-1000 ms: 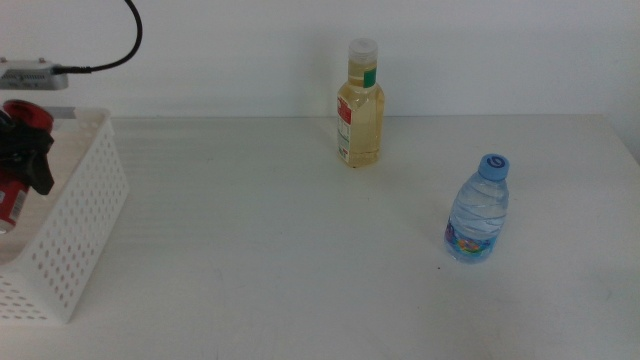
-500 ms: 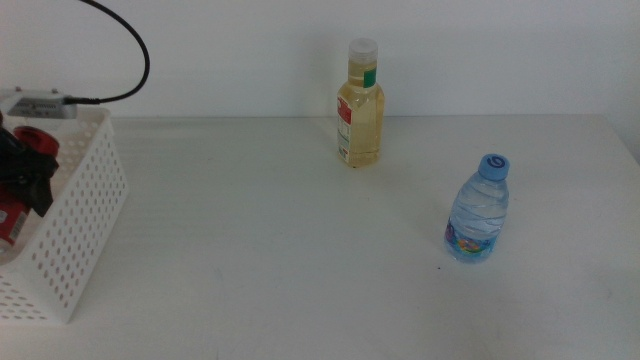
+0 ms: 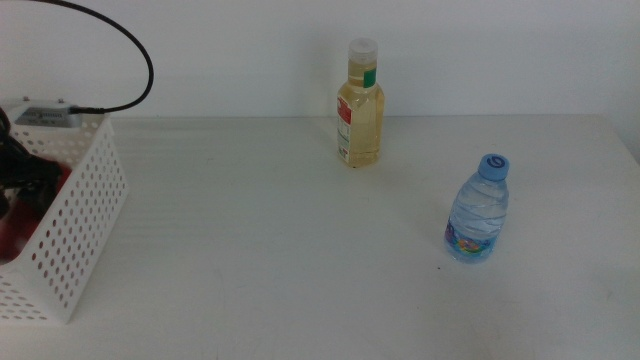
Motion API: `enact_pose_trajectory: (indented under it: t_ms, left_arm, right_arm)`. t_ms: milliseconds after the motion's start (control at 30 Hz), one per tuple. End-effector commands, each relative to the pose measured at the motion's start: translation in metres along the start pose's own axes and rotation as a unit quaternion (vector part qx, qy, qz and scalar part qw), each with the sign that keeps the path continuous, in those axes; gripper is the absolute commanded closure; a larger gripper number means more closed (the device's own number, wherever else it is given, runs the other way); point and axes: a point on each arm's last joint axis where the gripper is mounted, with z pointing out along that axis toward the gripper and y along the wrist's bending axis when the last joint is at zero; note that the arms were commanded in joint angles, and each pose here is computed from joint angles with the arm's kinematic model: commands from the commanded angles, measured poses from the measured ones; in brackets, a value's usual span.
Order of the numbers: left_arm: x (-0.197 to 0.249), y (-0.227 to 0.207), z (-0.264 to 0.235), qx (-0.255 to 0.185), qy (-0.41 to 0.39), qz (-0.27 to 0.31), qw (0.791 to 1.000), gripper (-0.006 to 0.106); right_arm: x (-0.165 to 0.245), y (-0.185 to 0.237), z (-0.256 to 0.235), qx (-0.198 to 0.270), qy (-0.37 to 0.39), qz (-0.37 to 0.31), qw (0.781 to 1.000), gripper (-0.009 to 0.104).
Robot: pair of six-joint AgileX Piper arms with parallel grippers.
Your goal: Use arms to grab the bottles and put them into the dustbin to the left of the table.
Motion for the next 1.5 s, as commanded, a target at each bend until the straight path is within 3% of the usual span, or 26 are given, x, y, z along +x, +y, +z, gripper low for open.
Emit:
enact_pose_trajectory:
  t_ms: [0,67,300,567,800,867,1133,1467]
  left_arm:
    - [0.002,-0.003,-0.034,-0.012,-0.031,0.001,0.999,0.017]
    - [0.002,-0.003,-0.034,-0.014,-0.03,0.002,0.999,0.01]
    - [0.007,-0.006,-0.055,-0.024,-0.053,-0.014,0.998,0.01]
    - [0.028,-0.019,-0.113,-0.041,-0.117,-0.026,0.992,0.01]
    - [0.056,-0.048,-0.178,-0.003,-0.223,-0.03,0.974,0.01]
    - [0.062,-0.063,-0.192,0.011,-0.252,-0.019,0.967,0.01]
    - [0.08,-0.136,-0.238,0.0,-0.341,0.08,0.937,0.012]
    - [0.089,-0.203,-0.248,0.028,-0.361,0.111,0.925,0.012]
  right_arm:
    - [-0.011,0.001,-0.003,-0.002,-0.055,-0.009,0.998,0.02]
    - [-0.011,0.001,-0.003,-0.002,-0.055,-0.009,0.998,0.02]
    - [-0.011,0.001,-0.003,-0.002,-0.055,-0.009,0.998,0.02]
    - [-0.011,0.001,-0.003,-0.002,-0.055,-0.009,0.998,0.02]
    - [-0.011,0.001,-0.003,-0.002,-0.055,-0.009,0.998,0.02]
    - [-0.011,0.001,-0.003,-0.002,-0.055,-0.009,0.998,0.02]
    - [-0.011,0.001,-0.003,-0.002,-0.055,-0.009,0.998,0.02]
    - [-0.011,0.001,-0.003,-0.002,-0.055,-0.009,0.998,0.02]
